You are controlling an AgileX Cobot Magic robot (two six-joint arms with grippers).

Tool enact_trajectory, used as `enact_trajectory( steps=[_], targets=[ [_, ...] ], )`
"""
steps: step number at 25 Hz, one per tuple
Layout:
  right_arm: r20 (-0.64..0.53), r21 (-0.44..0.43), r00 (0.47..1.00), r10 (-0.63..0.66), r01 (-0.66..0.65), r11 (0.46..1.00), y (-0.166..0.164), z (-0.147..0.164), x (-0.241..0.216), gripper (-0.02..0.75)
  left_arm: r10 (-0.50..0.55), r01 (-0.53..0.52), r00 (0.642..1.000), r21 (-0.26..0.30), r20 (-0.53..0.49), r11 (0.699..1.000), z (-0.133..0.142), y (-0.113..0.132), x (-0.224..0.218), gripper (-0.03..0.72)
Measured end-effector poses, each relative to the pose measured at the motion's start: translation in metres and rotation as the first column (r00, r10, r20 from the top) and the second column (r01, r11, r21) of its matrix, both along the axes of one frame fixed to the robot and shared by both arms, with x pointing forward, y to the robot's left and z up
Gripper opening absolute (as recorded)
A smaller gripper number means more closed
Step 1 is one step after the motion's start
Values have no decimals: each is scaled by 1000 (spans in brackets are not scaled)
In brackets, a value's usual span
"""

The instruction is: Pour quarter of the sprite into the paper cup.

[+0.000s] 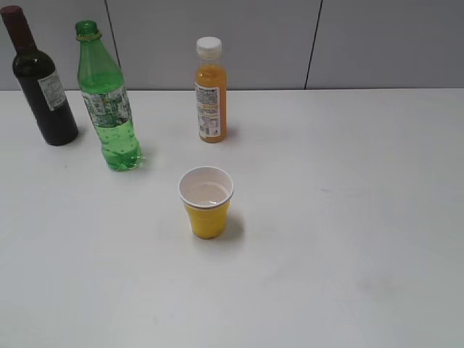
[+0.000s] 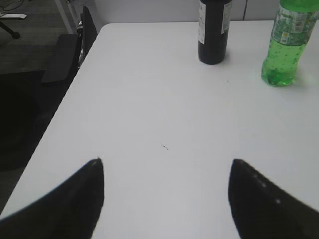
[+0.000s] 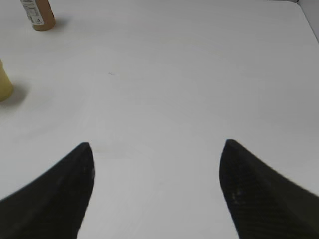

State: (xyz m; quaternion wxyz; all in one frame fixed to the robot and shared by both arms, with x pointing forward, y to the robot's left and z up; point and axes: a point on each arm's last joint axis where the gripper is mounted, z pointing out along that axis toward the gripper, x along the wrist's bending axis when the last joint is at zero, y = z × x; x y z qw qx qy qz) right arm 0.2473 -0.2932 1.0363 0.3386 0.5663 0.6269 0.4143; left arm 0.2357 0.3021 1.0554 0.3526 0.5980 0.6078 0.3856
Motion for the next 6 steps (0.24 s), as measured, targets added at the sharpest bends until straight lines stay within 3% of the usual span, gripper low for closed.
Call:
enact_trajectory(
  steps=[6],
  targets=[
    [0,0,1000,0,0,1000,0,0,0,590,0,0,1000,-1,0,1000,0,0,0,590]
  ],
)
